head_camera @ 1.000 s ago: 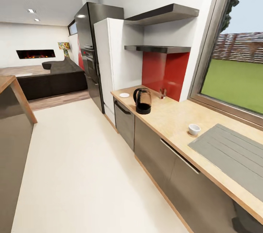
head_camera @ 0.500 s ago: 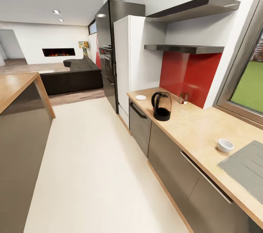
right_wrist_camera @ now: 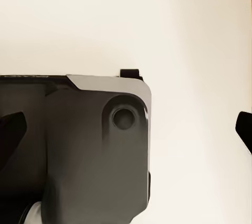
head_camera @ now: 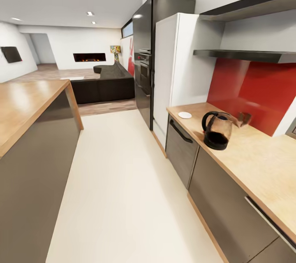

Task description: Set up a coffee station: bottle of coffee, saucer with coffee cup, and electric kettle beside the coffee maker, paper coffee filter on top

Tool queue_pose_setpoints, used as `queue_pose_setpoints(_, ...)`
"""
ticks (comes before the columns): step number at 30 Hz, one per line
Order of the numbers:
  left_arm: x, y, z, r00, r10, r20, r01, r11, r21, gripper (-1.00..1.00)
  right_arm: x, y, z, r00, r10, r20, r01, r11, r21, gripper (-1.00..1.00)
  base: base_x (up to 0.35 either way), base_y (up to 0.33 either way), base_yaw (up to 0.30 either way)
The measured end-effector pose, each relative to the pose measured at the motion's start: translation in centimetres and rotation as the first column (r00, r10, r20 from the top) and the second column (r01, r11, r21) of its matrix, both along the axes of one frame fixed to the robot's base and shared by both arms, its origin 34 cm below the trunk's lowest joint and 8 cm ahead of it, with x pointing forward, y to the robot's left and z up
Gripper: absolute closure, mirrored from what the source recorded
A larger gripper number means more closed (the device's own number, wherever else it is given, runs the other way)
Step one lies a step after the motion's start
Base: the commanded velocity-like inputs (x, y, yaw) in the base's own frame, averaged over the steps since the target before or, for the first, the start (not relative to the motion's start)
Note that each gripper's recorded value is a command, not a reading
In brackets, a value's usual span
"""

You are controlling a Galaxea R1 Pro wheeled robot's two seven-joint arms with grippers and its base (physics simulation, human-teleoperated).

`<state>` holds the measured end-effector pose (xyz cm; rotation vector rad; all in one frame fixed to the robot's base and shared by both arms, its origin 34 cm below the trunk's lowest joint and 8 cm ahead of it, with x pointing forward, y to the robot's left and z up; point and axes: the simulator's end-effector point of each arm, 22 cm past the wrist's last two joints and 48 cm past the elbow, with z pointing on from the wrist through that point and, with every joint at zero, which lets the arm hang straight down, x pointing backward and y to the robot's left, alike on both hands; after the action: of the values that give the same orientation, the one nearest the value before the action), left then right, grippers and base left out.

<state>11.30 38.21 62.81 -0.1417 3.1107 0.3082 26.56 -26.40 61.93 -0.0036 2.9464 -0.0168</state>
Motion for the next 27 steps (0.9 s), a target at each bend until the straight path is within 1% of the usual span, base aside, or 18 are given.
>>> queue_pose_setpoints(3,0.1,0.0,0.0,1.000,0.000,0.001,0.000,1.000,0.000,-1.00,0.0,0.0,0.0,1.000,0.000,-0.001,0.000,1.000,0.000,-1.00,0.311,0.155,0.219)
queue_pose_setpoints(6,0.6,0.0,0.0,1.000,-0.001,0.009,0.001,1.000,-0.001,-1.00,0.0,0.0,0.0,1.000,0.000,-0.001,0.000,1.000,0.001,-1.00,0.312,0.153,0.075)
queue_pose_setpoints(11,2.5,-0.4,-0.2,0.999,-0.001,0.033,0.001,1.000,-0.009,-1.00,0.1,0.0,0.0,1.000,-0.001,0.002,0.001,1.000,0.002,-1.00,0.317,0.126,0.016)
queue_pose_setpoints(14,3.9,-1.0,-0.3,0.999,-0.001,0.050,0.002,1.000,-0.018,-1.00,1.1,0.2,0.2,1.000,-0.001,0.023,0.000,1.000,0.006,-1.00,0.332,0.039,0.003)
queue_pose_setpoints(18,4.6,-1.8,-0.5,0.998,-0.008,0.057,0.010,1.000,-0.028,-1.00,2.7,0.4,0.5,0.998,-0.001,0.056,0.000,1.000,0.011,-1.00,0.337,0.011,0.001)
queue_pose_setpoints(20,4.8,-2.1,-0.5,0.998,-0.023,0.058,0.025,0.999,-0.032,-1.00,3.3,0.4,0.6,0.998,-0.001,0.068,0.000,1.000,0.013,-1.00,0.339,0.002,0.000)
queue_pose_setpoints(27,5.0,-2.2,-0.5,0.998,-0.035,0.059,0.037,0.999,-0.033,-1.00,3.5,0.4,0.7,0.997,0.002,0.075,-0.002,1.000,0.012,-1.00,0.339,0.000,0.000)
